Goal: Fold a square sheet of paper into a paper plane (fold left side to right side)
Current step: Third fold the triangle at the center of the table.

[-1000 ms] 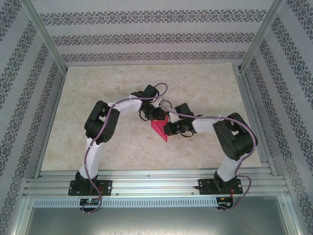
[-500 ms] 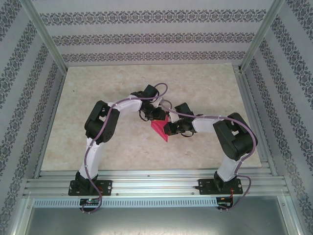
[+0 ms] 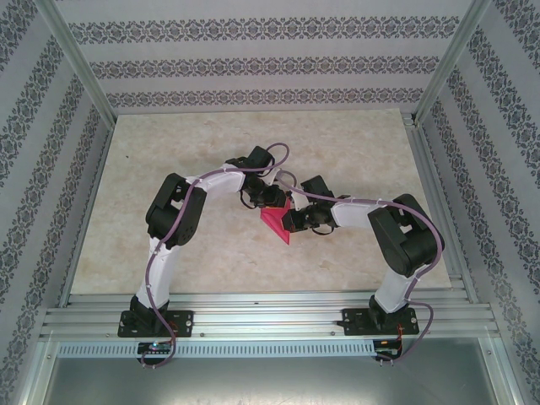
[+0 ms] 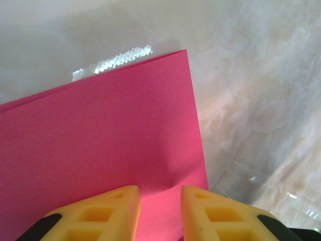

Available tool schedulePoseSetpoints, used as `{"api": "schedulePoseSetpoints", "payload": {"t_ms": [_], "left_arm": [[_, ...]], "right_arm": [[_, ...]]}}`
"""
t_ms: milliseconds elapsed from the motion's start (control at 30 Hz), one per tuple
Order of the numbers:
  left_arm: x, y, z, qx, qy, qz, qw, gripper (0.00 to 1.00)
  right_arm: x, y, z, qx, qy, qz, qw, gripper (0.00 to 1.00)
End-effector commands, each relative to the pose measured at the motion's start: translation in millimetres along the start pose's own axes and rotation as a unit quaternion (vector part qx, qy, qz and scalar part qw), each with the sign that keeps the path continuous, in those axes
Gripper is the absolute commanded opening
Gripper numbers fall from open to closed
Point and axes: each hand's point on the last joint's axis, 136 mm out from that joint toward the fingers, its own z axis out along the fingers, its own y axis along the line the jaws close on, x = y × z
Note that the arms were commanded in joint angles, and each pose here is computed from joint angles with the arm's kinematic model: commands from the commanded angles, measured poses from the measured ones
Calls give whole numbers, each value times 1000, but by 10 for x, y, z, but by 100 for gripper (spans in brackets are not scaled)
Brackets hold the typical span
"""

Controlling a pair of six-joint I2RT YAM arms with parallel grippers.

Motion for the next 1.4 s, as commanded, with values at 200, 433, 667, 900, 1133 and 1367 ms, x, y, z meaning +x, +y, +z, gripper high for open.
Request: {"api": "schedulePoseSetpoints", "payload": {"t_ms": [200, 433, 667, 900, 1133, 1367], "left_arm": [[247, 164, 237, -32, 42, -4, 999, 31], [248, 167, 243, -32, 42, -4, 999, 31], [243, 163, 243, -31, 41, -4, 999, 31], [253, 165, 254, -31, 42, -3, 999, 31], [259, 166, 252, -31, 42, -4, 999, 31], [236, 124, 218, -26, 38, -2, 999, 31]], "right_arm": [[-26, -117, 50, 20, 6, 11, 1000, 0], [-94, -98, 27, 18, -3, 12, 1000, 0], [-129, -94, -8, 19, -5, 10, 1000, 0], [-54, -138, 41, 23, 7, 14, 1000, 0], [116, -114, 139, 20, 28, 15, 999, 0], [174, -161, 161, 31, 33, 23, 999, 0]]}}
